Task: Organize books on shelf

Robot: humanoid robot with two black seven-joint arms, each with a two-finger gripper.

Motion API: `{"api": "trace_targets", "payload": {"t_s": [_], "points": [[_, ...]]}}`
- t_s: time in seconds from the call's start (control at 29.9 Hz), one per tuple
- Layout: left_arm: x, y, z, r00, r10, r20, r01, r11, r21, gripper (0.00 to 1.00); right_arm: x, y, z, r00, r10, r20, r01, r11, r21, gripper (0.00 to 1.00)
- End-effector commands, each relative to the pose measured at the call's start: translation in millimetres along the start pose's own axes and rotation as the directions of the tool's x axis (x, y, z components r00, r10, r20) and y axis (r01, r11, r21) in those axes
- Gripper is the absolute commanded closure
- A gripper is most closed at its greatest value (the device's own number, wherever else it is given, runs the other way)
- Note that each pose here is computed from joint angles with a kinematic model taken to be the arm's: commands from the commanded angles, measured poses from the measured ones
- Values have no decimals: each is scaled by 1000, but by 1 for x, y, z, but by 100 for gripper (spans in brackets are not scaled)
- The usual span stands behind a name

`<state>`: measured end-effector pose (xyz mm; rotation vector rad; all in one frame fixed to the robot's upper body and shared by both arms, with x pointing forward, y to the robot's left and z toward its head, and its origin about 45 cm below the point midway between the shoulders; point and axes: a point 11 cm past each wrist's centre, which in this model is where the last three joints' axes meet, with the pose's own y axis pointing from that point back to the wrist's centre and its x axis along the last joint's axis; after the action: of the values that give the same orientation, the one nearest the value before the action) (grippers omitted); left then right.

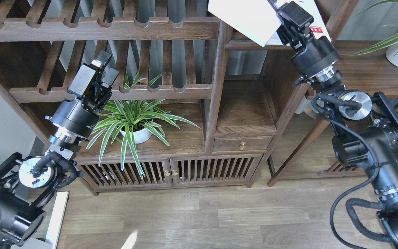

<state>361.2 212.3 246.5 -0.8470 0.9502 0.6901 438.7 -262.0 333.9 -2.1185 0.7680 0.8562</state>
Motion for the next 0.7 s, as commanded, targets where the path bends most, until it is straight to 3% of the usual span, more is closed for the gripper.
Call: {"api": "trace_targets", "payload": {"t_s": [0.0,0.43,0.67], "points": [[1,1,0,1000,2,-1,-2,1000,-2,1,4,-3,-20,999,29,-37,-29,1000,9,98],[1,1,-2,1000,3,-4,-3,1000,1,1,23,4,-55,988,128,-88,-123,991,60,97],[1,0,-2,1000,2,-4,-2,1000,3,1,18,-2,-64,988,118,-100,-111,991,77,97]]}}
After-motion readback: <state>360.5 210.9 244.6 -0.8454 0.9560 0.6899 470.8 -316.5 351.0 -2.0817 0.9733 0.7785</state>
